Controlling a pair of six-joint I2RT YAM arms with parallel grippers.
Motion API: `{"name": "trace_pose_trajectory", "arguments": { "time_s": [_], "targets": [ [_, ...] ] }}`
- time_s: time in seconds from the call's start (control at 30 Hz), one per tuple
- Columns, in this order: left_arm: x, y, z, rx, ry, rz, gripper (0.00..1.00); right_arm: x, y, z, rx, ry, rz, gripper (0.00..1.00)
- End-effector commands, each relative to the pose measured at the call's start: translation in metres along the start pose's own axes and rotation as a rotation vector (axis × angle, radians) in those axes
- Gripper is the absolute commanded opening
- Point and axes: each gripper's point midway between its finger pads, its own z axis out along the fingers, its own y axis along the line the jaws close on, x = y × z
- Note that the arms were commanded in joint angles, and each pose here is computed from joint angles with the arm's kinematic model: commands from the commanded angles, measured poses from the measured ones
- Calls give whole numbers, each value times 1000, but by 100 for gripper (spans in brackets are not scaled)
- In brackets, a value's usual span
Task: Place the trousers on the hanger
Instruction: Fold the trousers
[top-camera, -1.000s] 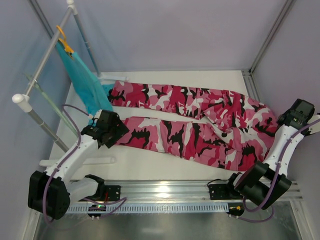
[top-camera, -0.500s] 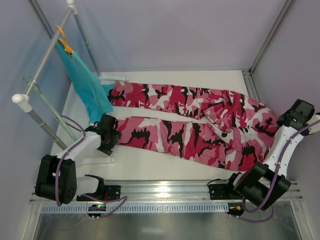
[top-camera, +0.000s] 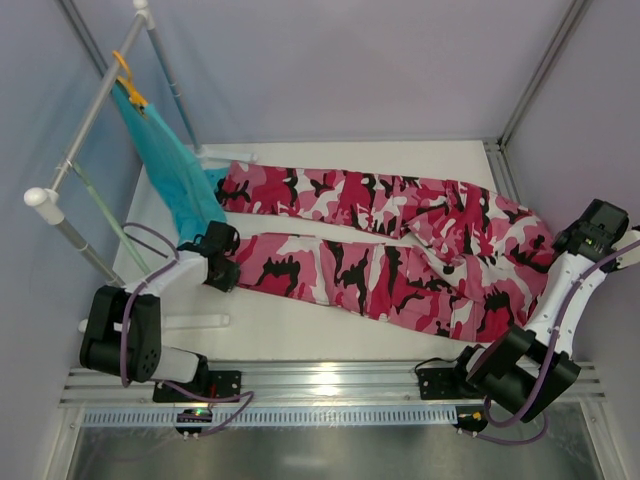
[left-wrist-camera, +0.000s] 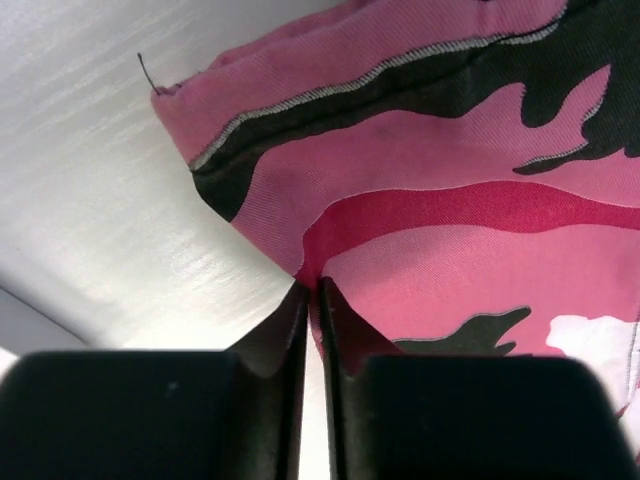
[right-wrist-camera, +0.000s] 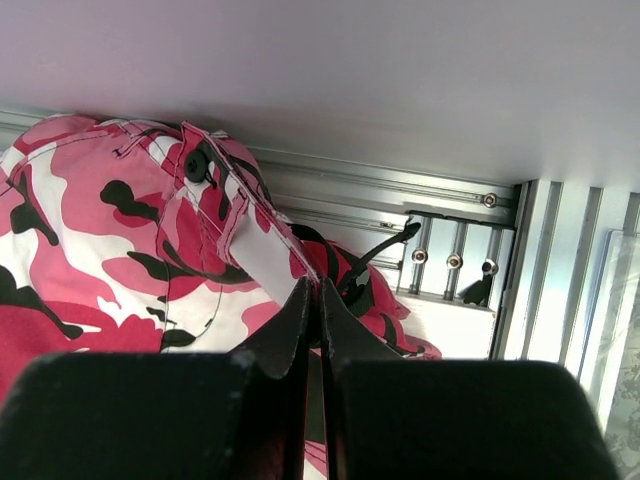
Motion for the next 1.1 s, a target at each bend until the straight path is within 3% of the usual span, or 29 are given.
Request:
{"name": "trace_pose_trajectory", "arguments": {
  "time_s": [0.0, 0.03, 0.33, 0.73, 0.83, 1.07],
  "targets": [
    [-13, -4, -11, 9, -48, 14, 5, -26, -2, -15, 2, -73, 35, 4],
    [-16, -6, -15, 21, -57, 17, 1, -29, -4, -18, 11, -74, 36, 4],
    [-57, -34, -89, 169, -183, 0, 1, -50, -19, -33, 65, -95, 76, 4],
    [-87, -88, -182, 505, -272, -22, 1, -68, -40, -53, 135, -161, 101, 4],
    [-87, -107, -197, 600, -260, -28, 1, -74, -35, -55, 120, -160, 116, 4],
    [-84, -141, -191, 593, -255, 35, 0, -79, -6, -45, 29, -111, 110, 4]
  ]
}}
